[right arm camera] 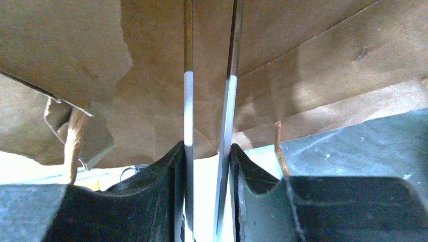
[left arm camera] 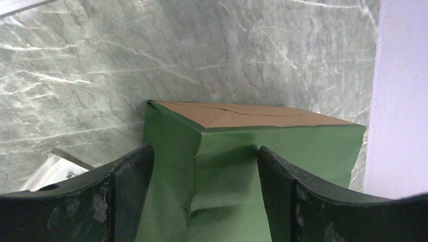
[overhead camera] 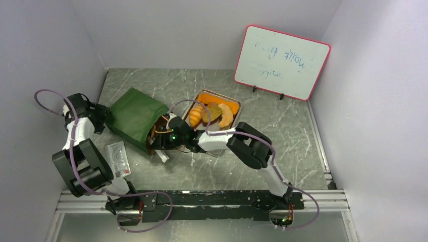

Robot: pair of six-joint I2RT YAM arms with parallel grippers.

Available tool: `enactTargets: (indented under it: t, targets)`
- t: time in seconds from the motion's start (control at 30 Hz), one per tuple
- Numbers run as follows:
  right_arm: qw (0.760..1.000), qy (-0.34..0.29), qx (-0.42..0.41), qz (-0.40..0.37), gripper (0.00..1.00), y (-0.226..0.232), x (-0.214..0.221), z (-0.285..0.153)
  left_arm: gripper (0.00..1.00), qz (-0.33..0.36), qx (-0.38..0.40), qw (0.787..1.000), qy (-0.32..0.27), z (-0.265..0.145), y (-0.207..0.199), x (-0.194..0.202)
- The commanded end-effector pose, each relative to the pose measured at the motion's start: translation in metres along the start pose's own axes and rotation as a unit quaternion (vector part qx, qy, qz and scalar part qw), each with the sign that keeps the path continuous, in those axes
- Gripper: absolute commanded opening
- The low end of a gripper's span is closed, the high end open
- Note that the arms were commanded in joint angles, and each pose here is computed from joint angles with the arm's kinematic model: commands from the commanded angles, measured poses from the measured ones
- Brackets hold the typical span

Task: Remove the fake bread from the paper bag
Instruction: Take out the fake bread from the paper bag.

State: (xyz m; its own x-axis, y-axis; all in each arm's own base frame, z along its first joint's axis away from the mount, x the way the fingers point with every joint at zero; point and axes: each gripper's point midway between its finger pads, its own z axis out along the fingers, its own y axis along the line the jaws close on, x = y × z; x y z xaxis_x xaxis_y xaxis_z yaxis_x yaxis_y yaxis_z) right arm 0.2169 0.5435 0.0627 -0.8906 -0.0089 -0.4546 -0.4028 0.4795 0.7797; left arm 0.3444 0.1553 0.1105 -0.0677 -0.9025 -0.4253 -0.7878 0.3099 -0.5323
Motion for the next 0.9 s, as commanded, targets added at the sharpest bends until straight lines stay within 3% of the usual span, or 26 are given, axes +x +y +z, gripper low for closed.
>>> enactTargets:
  t: [0.0, 0.27, 0.37, 0.43, 0.47, 0.63, 0.87]
  targets:
    - [0.999, -0.013, -0.032, -0.017, 0.32, 0.024, -0.016, -0.001, 0.68, -0.015, 0.014, 1.000, 0.015, 0.010, 0.001, 0.006]
    - [0.999, -0.018, -0.033, -0.015, 0.31, 0.027, -0.019, 0.001, 0.52, -0.010, 0.023, 0.999, 0.025, 0.014, 0.002, 0.010]
    - [0.999, -0.018, -0.031, -0.013, 0.31, 0.026, -0.018, 0.001, 0.34, -0.010, 0.035, 0.999, 0.023, 0.012, 0.001, 0.009]
    - [0.999, -0.019, -0.030, -0.012, 0.31, 0.026, -0.018, 0.000, 0.11, -0.007, 0.046, 0.998, 0.030, 0.012, -0.002, 0.012]
    - [0.999, -0.019, -0.029, -0.012, 0.31, 0.025, -0.017, 0.000, 0.07, -0.004, 0.051, 0.998, 0.034, 0.013, -0.003, 0.013]
    - [0.999, -0.021, -0.029, -0.007, 0.31, 0.026, -0.016, -0.002, 0.07, 0.010, 0.079, 0.995, 0.053, 0.013, -0.009, 0.021]
    - [0.999, -0.029, -0.014, -0.007, 0.31, 0.023, -0.017, -0.012, 0.07, 0.026, 0.131, 0.991, 0.030, -0.002, -0.031, 0.009]
